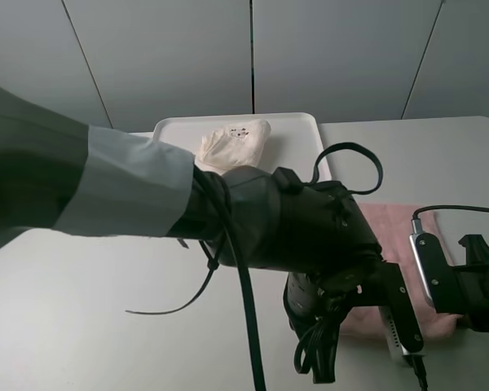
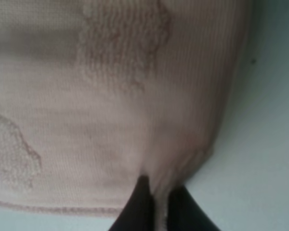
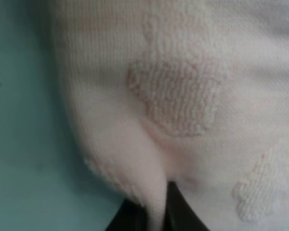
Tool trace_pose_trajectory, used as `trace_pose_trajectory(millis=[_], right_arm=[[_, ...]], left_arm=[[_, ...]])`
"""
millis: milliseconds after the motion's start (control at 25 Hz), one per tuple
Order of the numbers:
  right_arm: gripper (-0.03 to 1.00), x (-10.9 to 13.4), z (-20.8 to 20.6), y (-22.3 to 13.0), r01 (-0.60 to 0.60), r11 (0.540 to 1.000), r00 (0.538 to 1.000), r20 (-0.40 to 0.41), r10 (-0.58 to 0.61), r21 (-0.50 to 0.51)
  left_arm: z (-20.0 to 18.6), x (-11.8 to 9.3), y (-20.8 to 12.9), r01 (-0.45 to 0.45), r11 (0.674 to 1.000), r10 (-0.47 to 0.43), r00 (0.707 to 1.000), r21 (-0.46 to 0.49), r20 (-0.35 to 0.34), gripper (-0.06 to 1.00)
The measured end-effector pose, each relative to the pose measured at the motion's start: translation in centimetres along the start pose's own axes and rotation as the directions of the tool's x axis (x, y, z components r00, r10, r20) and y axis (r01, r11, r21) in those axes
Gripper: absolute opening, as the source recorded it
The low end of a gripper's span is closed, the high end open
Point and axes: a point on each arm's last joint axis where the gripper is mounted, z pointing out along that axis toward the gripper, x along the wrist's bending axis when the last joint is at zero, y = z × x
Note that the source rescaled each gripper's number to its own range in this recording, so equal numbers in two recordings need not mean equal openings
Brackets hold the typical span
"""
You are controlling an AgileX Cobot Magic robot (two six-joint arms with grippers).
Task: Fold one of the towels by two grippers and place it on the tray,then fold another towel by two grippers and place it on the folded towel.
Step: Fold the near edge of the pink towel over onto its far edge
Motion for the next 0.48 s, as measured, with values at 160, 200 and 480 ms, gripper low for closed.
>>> trace_pose_trajectory(millis=[160,200,480], right_arm=[[0.01,0.0,-1.1,0.2,-0.099,0.994,0.994,0.042,0.101,-0.038],[0.01,0.0,-1.4,0.2,-0.131,0.99,0.989,0.056,0.134,-0.054],[0.01,0.6,-3.1,0.3,-0.272,0.957,0.959,0.056,0.279,-0.102]], left_arm=[[-1.7,0.4,0.2,0.016,0.999,-0.016,1.0,-0.04,-0.016,0.0],[-2.2,0.5,0.3,0.013,0.999,-0.015,1.0,-0.051,-0.023,0.0],[-4.6,1.5,0.3,0.063,0.991,-0.069,0.996,-0.114,-0.054,0.0]])
